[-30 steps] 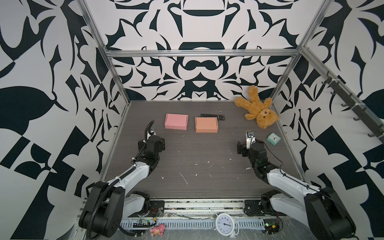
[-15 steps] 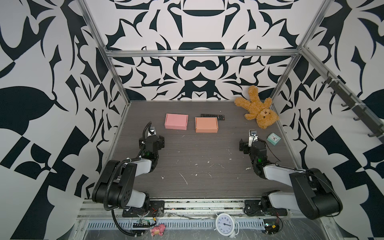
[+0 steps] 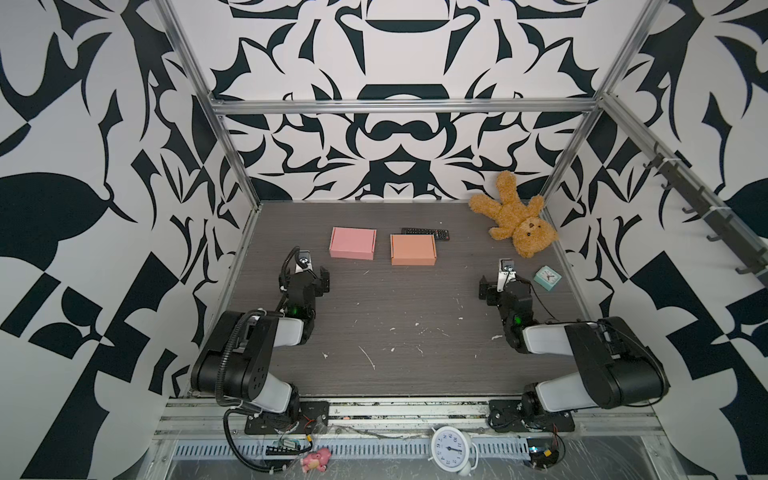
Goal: Fold the paper box
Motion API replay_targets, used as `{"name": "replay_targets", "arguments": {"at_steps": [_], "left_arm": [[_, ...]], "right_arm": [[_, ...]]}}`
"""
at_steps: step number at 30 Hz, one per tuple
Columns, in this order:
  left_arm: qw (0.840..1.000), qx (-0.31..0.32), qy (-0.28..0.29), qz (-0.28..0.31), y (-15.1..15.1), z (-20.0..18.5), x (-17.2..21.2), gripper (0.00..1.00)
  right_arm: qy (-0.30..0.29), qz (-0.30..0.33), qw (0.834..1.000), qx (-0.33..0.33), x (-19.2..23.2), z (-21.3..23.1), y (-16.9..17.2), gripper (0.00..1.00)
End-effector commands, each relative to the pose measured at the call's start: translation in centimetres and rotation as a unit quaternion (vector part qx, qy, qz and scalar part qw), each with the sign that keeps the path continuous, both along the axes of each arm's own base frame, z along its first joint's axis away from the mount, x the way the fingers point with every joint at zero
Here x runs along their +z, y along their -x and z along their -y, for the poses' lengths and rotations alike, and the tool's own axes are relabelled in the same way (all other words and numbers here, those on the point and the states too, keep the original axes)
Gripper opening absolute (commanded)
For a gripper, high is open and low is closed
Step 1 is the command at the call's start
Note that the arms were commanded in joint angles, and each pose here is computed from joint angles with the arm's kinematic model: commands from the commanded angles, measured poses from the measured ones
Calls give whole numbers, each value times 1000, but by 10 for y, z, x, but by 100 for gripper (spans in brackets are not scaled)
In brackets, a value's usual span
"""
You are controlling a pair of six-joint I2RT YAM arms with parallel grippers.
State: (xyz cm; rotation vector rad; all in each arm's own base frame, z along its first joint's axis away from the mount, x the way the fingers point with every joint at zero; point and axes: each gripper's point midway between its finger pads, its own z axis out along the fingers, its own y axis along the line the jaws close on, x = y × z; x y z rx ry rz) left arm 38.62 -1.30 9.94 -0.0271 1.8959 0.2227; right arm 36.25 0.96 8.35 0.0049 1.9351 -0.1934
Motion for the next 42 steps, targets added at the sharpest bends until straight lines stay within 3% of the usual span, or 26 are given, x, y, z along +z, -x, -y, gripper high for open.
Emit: {"name": "replay_targets", "arguments": {"at_steps": [1, 19, 42], "left_arm": [[1000, -13, 5, 16, -1, 2, 5, 99], [999, -34, 28, 9, -4, 2, -8, 99], [999, -30, 35, 6, -5, -1, -9, 99]], "right_arm": [[-10, 37, 999, 0, 17, 0, -9, 99], [-17, 1, 1000, -24, -1, 11, -23, 99], [-21, 1, 999, -25, -2, 13, -23, 99]]}}
